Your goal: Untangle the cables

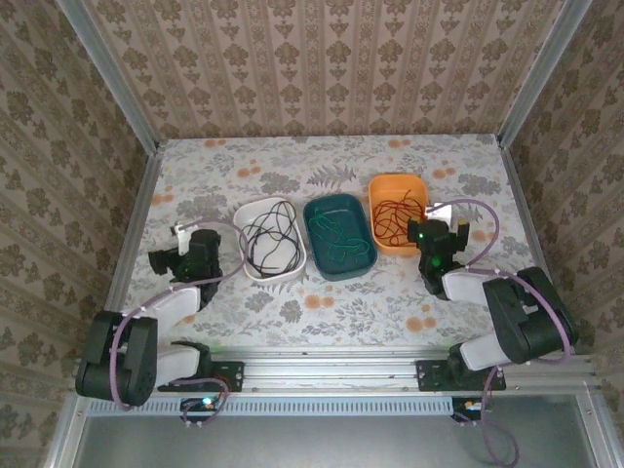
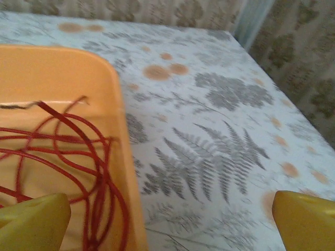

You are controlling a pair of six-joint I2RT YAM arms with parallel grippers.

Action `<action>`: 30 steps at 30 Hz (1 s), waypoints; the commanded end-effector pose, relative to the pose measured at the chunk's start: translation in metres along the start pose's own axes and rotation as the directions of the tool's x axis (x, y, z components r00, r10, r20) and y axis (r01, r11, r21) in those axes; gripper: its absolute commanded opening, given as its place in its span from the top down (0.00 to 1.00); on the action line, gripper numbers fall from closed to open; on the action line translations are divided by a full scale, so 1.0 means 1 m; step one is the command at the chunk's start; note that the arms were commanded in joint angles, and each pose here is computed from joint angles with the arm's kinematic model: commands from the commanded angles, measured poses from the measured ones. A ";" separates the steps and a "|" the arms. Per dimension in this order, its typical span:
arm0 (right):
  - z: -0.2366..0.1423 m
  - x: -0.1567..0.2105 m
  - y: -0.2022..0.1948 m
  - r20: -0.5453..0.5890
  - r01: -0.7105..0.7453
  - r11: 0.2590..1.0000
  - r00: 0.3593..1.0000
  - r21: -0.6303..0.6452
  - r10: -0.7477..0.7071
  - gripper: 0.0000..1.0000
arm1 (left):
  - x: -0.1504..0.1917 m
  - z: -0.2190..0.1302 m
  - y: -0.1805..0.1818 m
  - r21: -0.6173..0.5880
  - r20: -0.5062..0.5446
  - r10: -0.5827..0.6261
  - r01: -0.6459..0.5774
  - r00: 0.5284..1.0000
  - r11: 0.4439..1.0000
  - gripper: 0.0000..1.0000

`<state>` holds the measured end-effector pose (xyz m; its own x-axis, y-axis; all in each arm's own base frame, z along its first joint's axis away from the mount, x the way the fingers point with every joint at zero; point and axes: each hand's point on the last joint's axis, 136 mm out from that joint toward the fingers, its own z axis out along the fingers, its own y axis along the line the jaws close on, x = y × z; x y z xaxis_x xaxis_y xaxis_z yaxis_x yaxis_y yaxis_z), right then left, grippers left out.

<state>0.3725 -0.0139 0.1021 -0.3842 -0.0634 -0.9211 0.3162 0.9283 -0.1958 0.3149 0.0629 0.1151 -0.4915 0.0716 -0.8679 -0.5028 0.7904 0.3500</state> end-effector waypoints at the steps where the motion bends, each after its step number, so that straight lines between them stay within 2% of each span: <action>1: 0.001 -0.017 0.004 0.103 -0.064 0.986 0.991 -0.157 0.081 0.00 | -0.026 0.008 -0.012 0.125 0.107 -0.137 0.123 0.985 0.984 0.00; 4: 0.014 -0.014 0.010 0.120 -0.077 0.971 0.987 -0.225 0.106 0.00 | -0.030 0.018 -0.010 0.168 0.144 -0.236 0.211 0.961 0.963 0.00; 6: 0.023 -0.005 0.013 -0.001 -0.093 0.958 0.995 -0.270 0.096 0.00 | -0.031 0.023 -0.014 0.191 0.126 -0.229 0.203 0.965 0.960 0.00; 8: 0.023 -0.008 0.011 0.008 -0.117 0.949 0.992 -0.292 0.124 0.00 | -0.031 0.027 -0.019 0.215 0.133 -0.231 0.200 0.964 0.956 0.00; 10: 0.024 -0.007 0.011 0.013 -0.115 0.949 0.992 -0.293 0.124 0.00 | -0.033 0.030 -0.019 0.237 0.221 -0.249 0.195 0.943 0.952 0.00; 12: 0.024 -0.007 0.011 0.006 -0.116 0.949 0.992 -0.292 0.124 0.00 | -0.025 0.030 -0.024 0.254 0.134 -0.246 0.206 0.960 0.945 0.00; 14: 0.023 -0.006 0.011 0.003 -0.116 0.950 0.993 -0.291 0.122 0.00 | -0.033 0.031 -0.028 0.270 0.188 -0.229 0.174 0.955 0.947 0.00; 15: 0.024 -0.007 0.011 0.008 -0.114 0.951 0.993 -0.288 0.121 0.00 | -0.031 0.031 -0.036 0.307 0.155 -0.214 0.159 0.964 0.938 0.00; 17: 0.023 -0.007 0.012 0.010 -0.104 0.955 0.994 -0.279 0.111 0.00 | -0.034 0.031 -0.052 0.367 0.171 -0.165 0.092 0.971 0.925 0.00; 19: 0.023 -0.007 0.012 0.010 -0.100 0.956 0.994 -0.275 0.107 0.00 | -0.025 0.028 -0.087 0.479 0.157 -0.074 -0.010 0.985 0.878 0.00; 20: 0.023 -0.007 0.013 0.010 -0.100 0.956 0.994 -0.277 0.107 0.00 | -0.035 0.028 -0.094 0.458 0.244 -0.057 -0.063 0.968 0.886 0.00; 22: 0.022 -0.006 0.013 0.009 -0.097 0.956 0.995 -0.277 0.104 0.00 | -0.026 0.027 -0.084 0.457 0.174 -0.093 0.003 0.980 0.890 0.00; 23: 0.023 -0.007 0.013 0.011 -0.098 0.956 0.994 -0.277 0.105 0.00 | -0.032 0.028 -0.082 0.442 0.225 -0.103 -0.007 0.969 0.897 0.00; 25: 0.023 -0.007 0.013 0.010 -0.098 0.956 0.994 -0.277 0.104 0.00 | -0.028 0.028 -0.085 0.450 0.188 -0.086 -0.008 0.978 0.893 0.00; 30: 0.023 -0.007 0.013 0.007 -0.099 0.956 0.994 -0.277 0.105 0.00 | -0.030 0.033 -0.085 0.449 0.181 -0.087 -0.004 0.980 0.893 0.00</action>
<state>0.3944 -0.0124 0.0915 -0.3569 0.0286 -0.9337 0.1058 0.9943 -0.0100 0.3885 0.0144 0.0887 -0.3389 0.0970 -0.9358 -0.1427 0.9779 0.1531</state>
